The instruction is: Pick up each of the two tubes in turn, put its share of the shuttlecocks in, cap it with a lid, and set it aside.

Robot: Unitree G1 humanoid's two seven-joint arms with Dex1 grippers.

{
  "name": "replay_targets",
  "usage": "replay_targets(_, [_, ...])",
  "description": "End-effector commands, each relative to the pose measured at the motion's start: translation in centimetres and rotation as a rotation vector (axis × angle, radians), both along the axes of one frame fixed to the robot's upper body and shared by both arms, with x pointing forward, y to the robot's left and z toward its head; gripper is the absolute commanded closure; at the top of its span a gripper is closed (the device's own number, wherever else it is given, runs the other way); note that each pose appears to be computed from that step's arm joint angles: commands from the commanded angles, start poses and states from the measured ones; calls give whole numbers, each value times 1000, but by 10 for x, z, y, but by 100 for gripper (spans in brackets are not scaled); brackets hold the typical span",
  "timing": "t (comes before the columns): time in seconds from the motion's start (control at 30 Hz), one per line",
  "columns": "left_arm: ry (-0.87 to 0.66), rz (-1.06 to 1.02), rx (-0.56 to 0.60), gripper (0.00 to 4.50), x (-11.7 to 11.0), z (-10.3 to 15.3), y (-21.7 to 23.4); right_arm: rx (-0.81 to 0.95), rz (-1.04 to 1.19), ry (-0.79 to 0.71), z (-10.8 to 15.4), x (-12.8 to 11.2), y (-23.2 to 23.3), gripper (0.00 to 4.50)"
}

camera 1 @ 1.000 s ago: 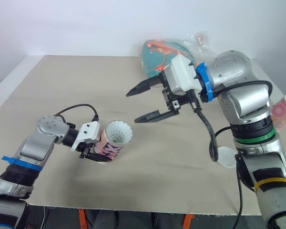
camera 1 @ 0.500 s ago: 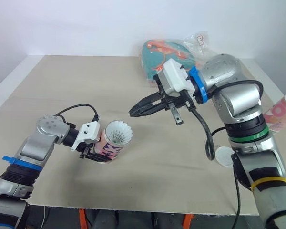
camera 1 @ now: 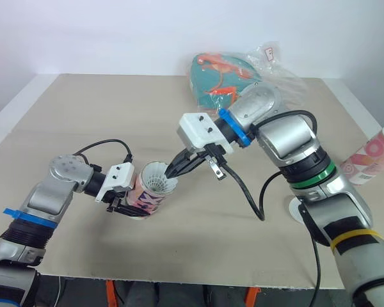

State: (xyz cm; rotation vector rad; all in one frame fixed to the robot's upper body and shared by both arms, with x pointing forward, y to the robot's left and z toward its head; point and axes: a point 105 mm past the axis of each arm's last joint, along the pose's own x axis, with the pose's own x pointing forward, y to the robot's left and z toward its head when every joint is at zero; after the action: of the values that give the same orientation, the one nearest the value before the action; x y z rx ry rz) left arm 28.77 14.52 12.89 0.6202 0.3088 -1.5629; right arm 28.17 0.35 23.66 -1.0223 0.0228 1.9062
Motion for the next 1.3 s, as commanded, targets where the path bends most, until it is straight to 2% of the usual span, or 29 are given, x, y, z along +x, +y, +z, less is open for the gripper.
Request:
replay_targets(0.03, [50, -10, 24, 193, -4, -14, -3, -32, 47, -24, 0, -3, 7, 441])
replay_targets(0.33, [55, -7, 26, 193, -5, -15, -3, -76, 63, 30, -20, -6, 23, 441])
replay_targets(0.47, [47, -2, 21, 193, -4, -13, -4, -105, 28, 109, -47, 2, 36, 441])
replay_targets(0.77, [49, 12, 23, 193, -4, -13, 0, -126, 68, 92, -58, -1, 48, 441])
replay_targets(0.97, [47, 15, 21, 193, -5, -13, 0, -65, 60, 86, -29, 7, 43, 441])
replay_targets(1.13, [44, 16, 15, 193, -4, -12, -1, 51, 29, 98, 19, 15, 20, 441])
replay_targets(1.3, [40, 17, 6, 193, -5, -11, -2, 94, 48, 85, 45, 0, -16, 441])
